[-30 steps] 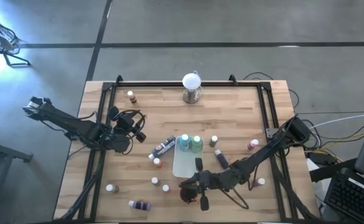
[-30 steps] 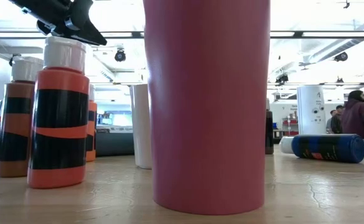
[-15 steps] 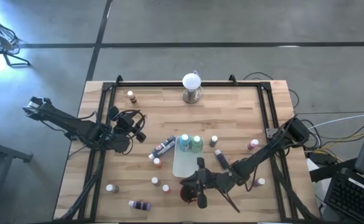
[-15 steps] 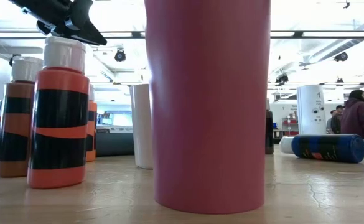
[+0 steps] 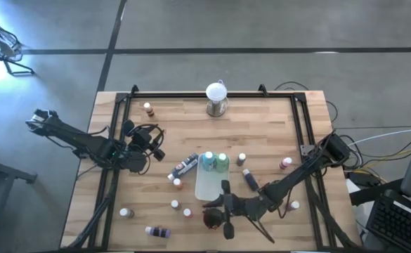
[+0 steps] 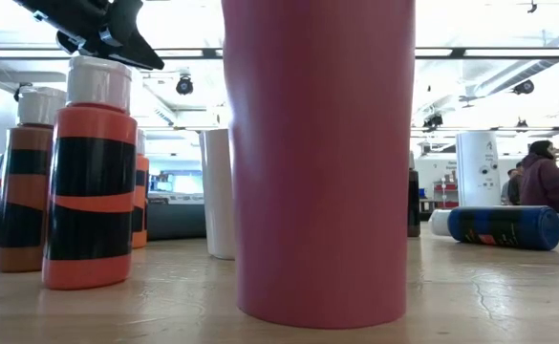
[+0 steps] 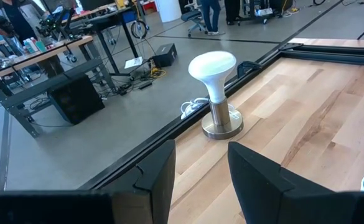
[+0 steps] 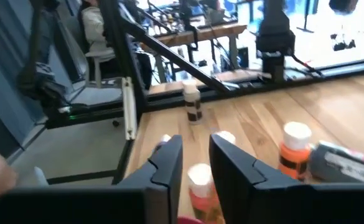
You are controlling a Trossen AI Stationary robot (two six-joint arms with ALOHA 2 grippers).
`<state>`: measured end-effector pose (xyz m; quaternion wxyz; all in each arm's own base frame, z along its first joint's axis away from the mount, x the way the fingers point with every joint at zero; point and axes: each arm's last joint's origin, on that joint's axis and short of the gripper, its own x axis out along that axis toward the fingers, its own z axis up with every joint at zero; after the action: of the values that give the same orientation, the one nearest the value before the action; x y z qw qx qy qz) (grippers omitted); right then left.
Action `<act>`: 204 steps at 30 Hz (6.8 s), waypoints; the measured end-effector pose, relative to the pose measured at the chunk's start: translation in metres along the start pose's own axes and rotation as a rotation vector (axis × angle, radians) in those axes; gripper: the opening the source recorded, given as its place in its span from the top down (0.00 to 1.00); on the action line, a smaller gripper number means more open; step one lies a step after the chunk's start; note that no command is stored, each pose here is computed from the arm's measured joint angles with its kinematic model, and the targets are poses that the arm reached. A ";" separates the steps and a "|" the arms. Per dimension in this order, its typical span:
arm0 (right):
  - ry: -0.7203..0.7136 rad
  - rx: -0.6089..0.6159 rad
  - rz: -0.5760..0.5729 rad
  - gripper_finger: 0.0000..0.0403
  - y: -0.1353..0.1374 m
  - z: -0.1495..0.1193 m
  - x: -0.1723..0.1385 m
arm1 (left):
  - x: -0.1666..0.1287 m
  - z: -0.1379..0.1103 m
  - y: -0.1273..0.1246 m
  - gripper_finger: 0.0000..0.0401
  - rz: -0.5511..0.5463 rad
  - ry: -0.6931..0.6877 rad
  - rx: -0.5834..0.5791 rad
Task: Pick & Place Paint Supplies
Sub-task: Put the black paint bottle into the white bin
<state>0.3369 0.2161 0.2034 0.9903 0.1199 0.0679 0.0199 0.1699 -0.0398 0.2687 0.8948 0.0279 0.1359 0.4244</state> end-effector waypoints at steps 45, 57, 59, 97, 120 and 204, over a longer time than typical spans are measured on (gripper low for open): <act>0.330 -0.204 -0.521 0.53 -0.092 0.163 -0.142 | 0.000 0.000 0.000 0.62 0.001 0.001 0.116; 0.328 -0.185 -0.636 0.57 -0.125 0.181 -0.166 | 0.000 0.000 0.000 0.62 0.001 0.001 0.115; 0.317 -0.173 -0.657 0.56 -0.130 0.184 -0.167 | 0.000 0.000 0.000 0.62 0.002 0.000 0.111; 0.387 -0.121 -0.906 0.58 -0.181 0.187 -0.165 | -0.013 -0.030 -0.031 0.71 -0.319 0.284 -0.071; 0.368 0.024 -0.964 0.45 -0.182 0.181 -0.170 | -0.073 -0.110 -0.035 0.72 -0.544 0.271 -0.190; 0.289 0.092 -1.041 0.41 -0.187 0.176 -0.168 | -0.028 -0.186 -0.095 0.42 -0.404 0.171 0.024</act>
<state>0.1995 -0.0162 0.3493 0.8435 0.1098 0.2547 -0.4600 0.1754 -0.1342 0.0803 0.9465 -0.0253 0.2190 0.2358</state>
